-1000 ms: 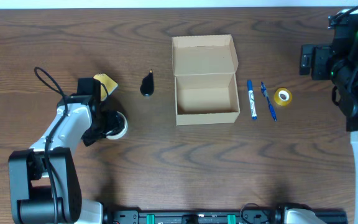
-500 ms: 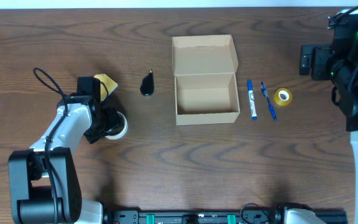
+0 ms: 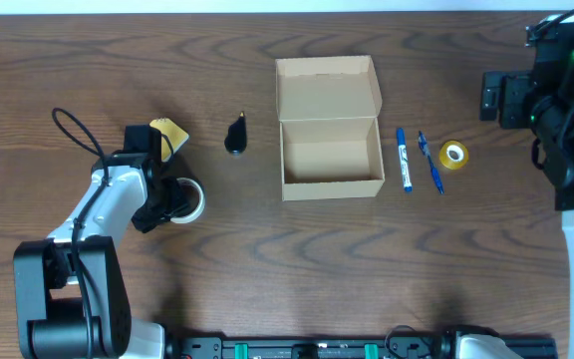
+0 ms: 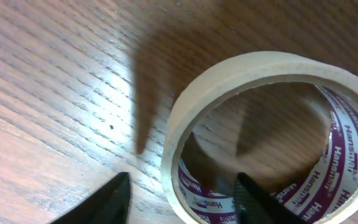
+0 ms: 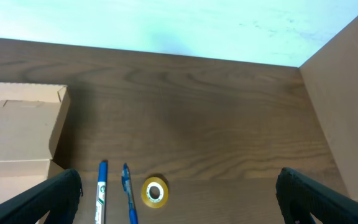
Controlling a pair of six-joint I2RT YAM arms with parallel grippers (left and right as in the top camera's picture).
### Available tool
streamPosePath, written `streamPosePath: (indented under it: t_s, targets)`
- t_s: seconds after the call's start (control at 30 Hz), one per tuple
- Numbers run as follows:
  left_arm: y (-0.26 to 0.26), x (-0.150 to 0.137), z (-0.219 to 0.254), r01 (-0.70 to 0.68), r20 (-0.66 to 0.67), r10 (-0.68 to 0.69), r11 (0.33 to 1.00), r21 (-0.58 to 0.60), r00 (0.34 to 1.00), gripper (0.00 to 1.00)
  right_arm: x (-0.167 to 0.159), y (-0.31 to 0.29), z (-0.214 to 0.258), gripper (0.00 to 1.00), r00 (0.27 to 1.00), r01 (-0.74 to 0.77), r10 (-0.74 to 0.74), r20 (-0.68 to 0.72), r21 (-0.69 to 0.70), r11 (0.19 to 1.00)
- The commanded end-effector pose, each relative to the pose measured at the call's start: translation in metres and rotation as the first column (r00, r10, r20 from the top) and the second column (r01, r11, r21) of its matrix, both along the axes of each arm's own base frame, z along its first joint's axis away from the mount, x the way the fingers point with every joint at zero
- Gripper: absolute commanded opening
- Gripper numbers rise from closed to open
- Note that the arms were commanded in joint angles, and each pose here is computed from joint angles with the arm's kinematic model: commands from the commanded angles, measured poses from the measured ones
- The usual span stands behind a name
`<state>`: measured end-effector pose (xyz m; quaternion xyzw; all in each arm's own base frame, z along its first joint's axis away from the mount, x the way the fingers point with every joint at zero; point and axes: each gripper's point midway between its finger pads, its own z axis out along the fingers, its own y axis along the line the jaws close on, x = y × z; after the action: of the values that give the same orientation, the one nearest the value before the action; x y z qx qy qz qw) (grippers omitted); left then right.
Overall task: Pack container
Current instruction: 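Close the left gripper on the masking tape roll's rim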
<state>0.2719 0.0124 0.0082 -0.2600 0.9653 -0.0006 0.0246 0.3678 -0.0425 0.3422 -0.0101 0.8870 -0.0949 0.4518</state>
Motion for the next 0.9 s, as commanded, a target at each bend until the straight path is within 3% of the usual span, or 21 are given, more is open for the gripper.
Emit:
streamPosePath:
  t_s: [0.0,0.37,0.87]
  targets:
    - [0.0066,-0.0006,0.0027,-0.005,0.007,0.005,1.0,0.028,1.0,0.45,-0.003,0.0026,0.0149,0.99,0.999,-0.011,0.012,0.033,-0.021,1.0]
    - [0.0071,0.0054,0.0031,-0.006,0.032,0.005,1.0,0.03,0.999,0.27,-0.0033,0.0027,0.0144,0.99,0.999,-0.011,0.012,0.031,-0.02,1.0]
    - [0.0105,0.0048,-0.0018,-0.012,0.04,0.01,0.999,0.05,0.999,0.26,-0.0081,0.0029,0.0191,0.99,0.999,-0.011,0.012,0.042,-0.021,1.0]
